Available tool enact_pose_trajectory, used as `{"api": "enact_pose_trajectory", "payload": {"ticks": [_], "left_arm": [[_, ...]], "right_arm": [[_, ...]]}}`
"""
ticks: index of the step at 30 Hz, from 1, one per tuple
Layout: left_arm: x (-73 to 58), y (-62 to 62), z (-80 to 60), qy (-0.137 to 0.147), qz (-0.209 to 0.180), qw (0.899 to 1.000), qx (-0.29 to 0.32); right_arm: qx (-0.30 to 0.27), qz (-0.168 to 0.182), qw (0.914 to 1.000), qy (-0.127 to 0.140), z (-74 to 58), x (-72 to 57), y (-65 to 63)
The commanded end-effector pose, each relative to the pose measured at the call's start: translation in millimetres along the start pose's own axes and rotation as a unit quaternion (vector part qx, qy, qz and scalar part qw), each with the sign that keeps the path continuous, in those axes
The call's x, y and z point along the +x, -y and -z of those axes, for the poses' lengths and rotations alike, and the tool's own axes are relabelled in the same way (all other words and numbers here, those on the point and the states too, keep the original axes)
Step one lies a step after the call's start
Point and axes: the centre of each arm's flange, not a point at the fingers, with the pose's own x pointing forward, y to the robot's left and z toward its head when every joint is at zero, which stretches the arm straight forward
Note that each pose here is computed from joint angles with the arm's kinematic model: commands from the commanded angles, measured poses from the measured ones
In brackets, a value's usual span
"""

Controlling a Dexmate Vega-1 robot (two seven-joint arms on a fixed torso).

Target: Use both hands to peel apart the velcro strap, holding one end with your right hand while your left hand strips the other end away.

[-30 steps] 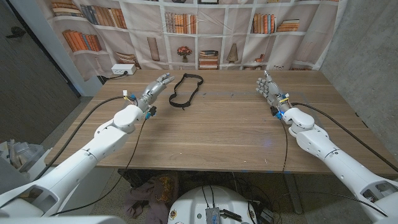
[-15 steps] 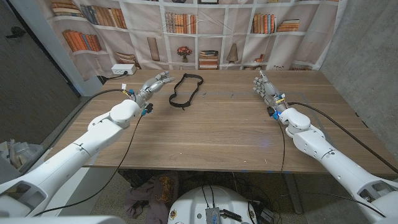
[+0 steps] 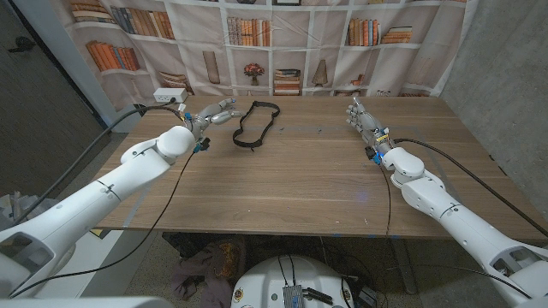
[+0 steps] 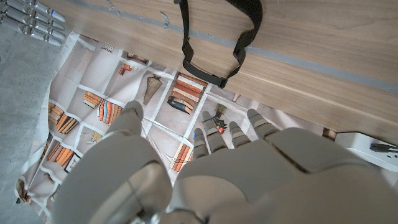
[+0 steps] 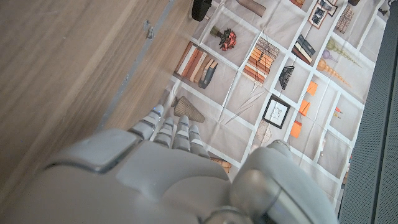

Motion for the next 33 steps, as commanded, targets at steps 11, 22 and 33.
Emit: {"api": "enact_pose_trajectory", "payload": {"ticks": [11, 22, 33], "left_arm": [[12.4, -10.4, -23.0, -0.021, 0.021, 0.991, 0.131], [20.9, -8.5, -37.0, -0.021, 0.035, 0.978, 0.202], [30.2, -11.2, -47.9, -0.025, 0.093, 0.965, 0.244]], "right_arm": [[-0.009, -0.003, 1.0, -0.003, 0.7, 2.5, 3.6], [-0.006, -0.002, 1.0, -0.004, 1.7, 2.9, 5.9], [-0.002, 0.0, 1.0, -0.004, 2.5, 2.1, 4.7]]}}
